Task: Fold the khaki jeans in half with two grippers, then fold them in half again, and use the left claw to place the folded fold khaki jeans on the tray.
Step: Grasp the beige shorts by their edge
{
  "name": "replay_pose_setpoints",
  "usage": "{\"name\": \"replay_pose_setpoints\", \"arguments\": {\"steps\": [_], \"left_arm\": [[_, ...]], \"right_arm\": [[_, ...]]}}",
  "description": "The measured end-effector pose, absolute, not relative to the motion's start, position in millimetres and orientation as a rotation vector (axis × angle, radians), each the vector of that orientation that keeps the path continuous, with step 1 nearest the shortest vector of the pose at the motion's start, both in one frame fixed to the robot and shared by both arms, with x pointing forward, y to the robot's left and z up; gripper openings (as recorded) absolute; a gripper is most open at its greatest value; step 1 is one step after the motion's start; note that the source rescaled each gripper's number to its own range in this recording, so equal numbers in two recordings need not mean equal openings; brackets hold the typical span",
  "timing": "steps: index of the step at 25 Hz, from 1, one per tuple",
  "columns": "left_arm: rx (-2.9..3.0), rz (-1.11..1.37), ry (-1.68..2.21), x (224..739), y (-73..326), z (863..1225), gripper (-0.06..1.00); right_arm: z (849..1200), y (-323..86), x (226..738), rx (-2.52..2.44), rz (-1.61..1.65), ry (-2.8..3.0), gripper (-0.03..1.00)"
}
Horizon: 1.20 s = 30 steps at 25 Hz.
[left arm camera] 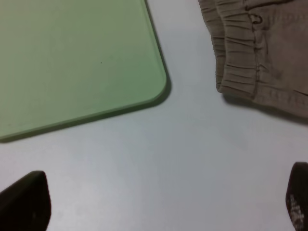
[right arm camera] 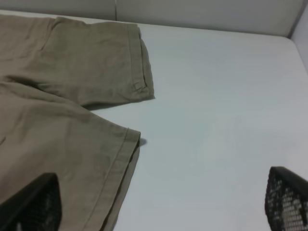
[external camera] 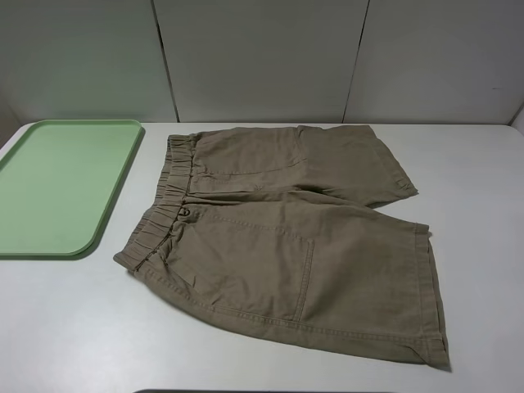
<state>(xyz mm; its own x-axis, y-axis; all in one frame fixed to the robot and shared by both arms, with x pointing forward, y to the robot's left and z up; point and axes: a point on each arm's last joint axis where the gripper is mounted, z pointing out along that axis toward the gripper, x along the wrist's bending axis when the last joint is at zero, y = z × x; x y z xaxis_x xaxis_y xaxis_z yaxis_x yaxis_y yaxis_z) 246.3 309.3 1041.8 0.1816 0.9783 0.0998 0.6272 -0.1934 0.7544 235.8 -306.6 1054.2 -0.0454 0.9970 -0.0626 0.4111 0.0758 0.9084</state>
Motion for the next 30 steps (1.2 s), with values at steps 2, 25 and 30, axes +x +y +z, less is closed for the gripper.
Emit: {"name": "replay_pose_setpoints", "arguments": {"steps": [2, 25, 30], "left_arm": [[1.895, 0.794, 1.503, 246, 309, 1042, 0.98], [2.578, 0.787, 0.589, 310, 271, 1051, 0.98], [2.65, 0.898, 0.405, 341, 253, 1047, 0.98]], "right_arm": [[1054, -307, 236, 1.428, 0.938, 1.581, 0.93], [1055, -269, 309, 0.843, 0.721, 2.291, 0.93], [1048, -256, 319, 0.716, 0.64, 2.41, 0.93]]}}
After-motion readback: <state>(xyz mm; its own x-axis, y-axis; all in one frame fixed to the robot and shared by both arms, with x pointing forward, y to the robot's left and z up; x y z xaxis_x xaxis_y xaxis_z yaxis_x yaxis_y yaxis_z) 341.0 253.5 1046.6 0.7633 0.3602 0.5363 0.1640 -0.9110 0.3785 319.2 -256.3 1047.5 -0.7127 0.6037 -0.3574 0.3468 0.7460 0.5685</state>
